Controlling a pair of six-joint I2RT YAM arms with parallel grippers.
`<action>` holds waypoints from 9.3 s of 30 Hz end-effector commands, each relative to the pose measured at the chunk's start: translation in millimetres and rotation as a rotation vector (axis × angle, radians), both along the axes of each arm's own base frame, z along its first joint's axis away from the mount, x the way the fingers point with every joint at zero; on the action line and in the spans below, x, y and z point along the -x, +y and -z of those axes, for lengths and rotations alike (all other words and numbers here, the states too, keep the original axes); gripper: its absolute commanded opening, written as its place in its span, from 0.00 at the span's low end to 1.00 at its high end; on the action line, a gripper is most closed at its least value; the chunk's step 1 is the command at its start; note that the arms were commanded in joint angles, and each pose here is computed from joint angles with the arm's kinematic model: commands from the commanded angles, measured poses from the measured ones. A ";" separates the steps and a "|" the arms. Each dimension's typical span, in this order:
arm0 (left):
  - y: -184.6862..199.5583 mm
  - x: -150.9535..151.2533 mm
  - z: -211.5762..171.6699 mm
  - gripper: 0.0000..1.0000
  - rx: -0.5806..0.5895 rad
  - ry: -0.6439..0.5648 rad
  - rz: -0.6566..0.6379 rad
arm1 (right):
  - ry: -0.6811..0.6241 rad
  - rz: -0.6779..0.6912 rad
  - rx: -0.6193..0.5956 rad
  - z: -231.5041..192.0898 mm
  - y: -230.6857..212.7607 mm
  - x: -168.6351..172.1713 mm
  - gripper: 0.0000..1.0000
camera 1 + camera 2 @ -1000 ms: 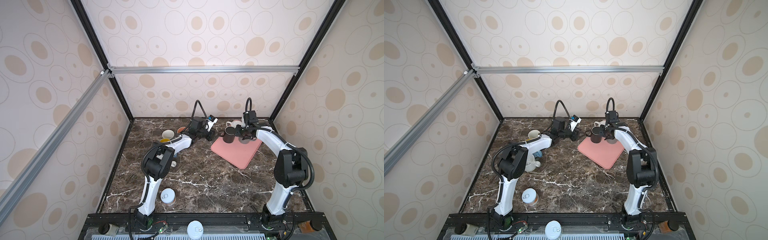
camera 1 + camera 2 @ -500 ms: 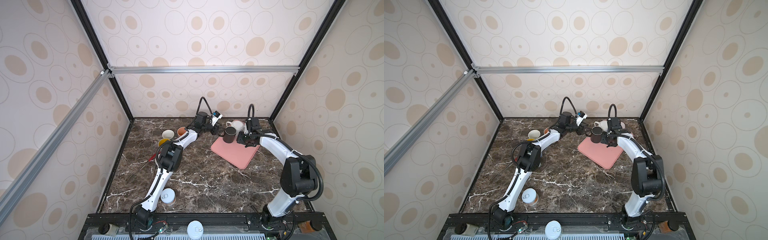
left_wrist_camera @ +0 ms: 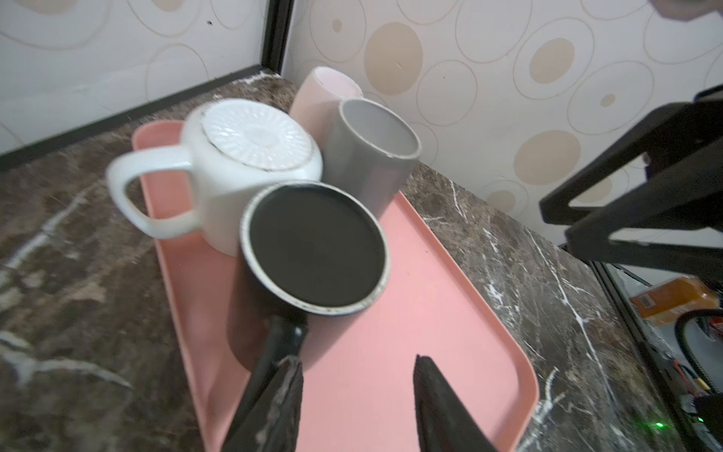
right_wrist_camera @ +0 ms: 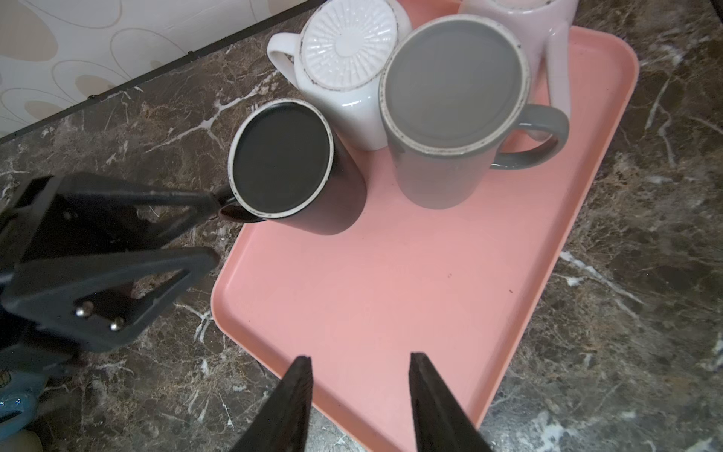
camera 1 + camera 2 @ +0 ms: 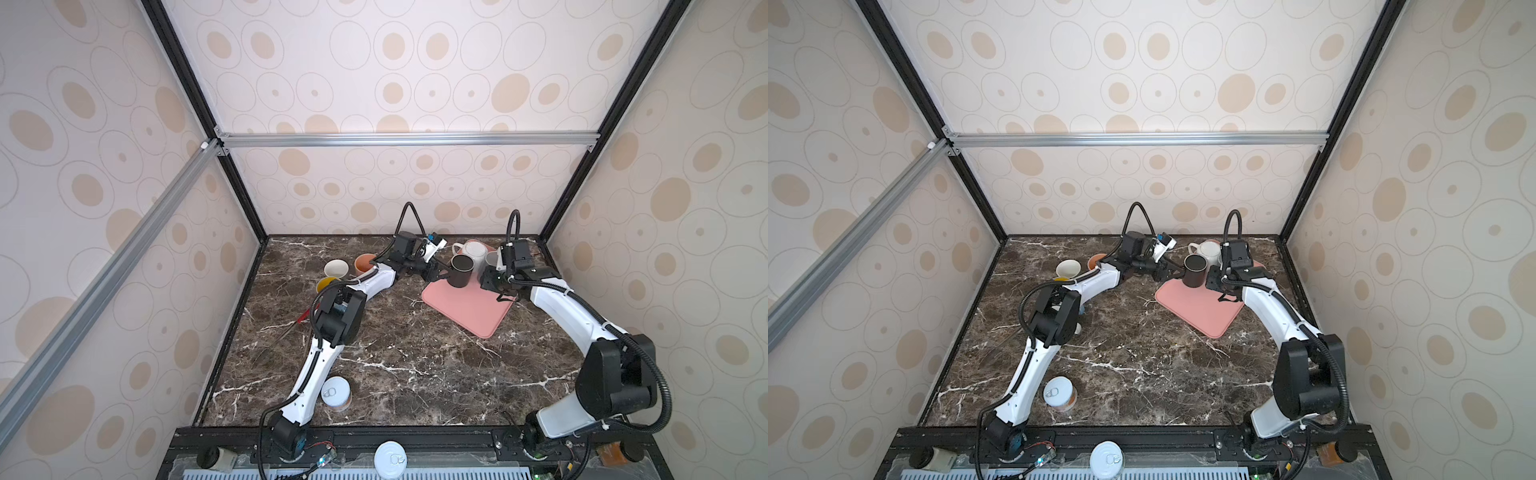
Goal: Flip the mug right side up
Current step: 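Grasp the dark mug handle on the tray with the left gripper, then lift the dark mug off the tray with the left gripper while the right gripper approaches, then grasp the raised dark mug with the right gripper beside the left gripper, then turn the dark mug upright with the right gripper and lower it near the other mugs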
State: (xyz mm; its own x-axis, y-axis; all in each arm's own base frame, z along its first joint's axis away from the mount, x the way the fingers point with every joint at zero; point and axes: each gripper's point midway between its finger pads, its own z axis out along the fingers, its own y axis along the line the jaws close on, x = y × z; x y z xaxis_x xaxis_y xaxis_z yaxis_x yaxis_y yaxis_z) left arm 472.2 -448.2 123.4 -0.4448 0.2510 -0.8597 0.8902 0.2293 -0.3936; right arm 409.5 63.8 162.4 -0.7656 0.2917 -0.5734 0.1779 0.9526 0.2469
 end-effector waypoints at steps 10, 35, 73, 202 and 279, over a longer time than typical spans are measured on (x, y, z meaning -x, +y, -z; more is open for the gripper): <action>-7.3 91.0 -21.1 0.46 -0.121 -0.073 0.006 | -0.001 0.033 -0.012 6.3 -8.1 37.3 0.44; 13.2 -48.3 11.3 0.60 -0.289 -0.232 -0.241 | 0.086 0.037 -0.021 53.5 -15.8 104.3 0.44; 37.0 71.4 40.1 0.24 -0.404 -0.114 -0.415 | 0.134 0.014 -0.077 73.6 -7.0 120.3 0.44; 214.5 203.8 -237.3 0.47 0.512 -0.222 -0.344 | -0.784 -0.771 -0.794 -223.1 261.9 106.9 0.00; 356.1 171.3 -163.2 0.58 0.046 -0.354 -1.144 | -0.106 -1.021 0.378 54.2 333.4 -1.1 0.00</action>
State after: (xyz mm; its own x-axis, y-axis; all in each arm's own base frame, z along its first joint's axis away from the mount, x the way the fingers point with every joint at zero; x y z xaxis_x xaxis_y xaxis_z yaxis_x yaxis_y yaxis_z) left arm 301.9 -98.1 287.2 -0.1352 -0.1907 -0.9723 0.2586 0.9405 -0.2204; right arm 395.3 387.6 82.9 -0.5331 -0.6777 -0.5065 -0.7445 0.6602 -0.0998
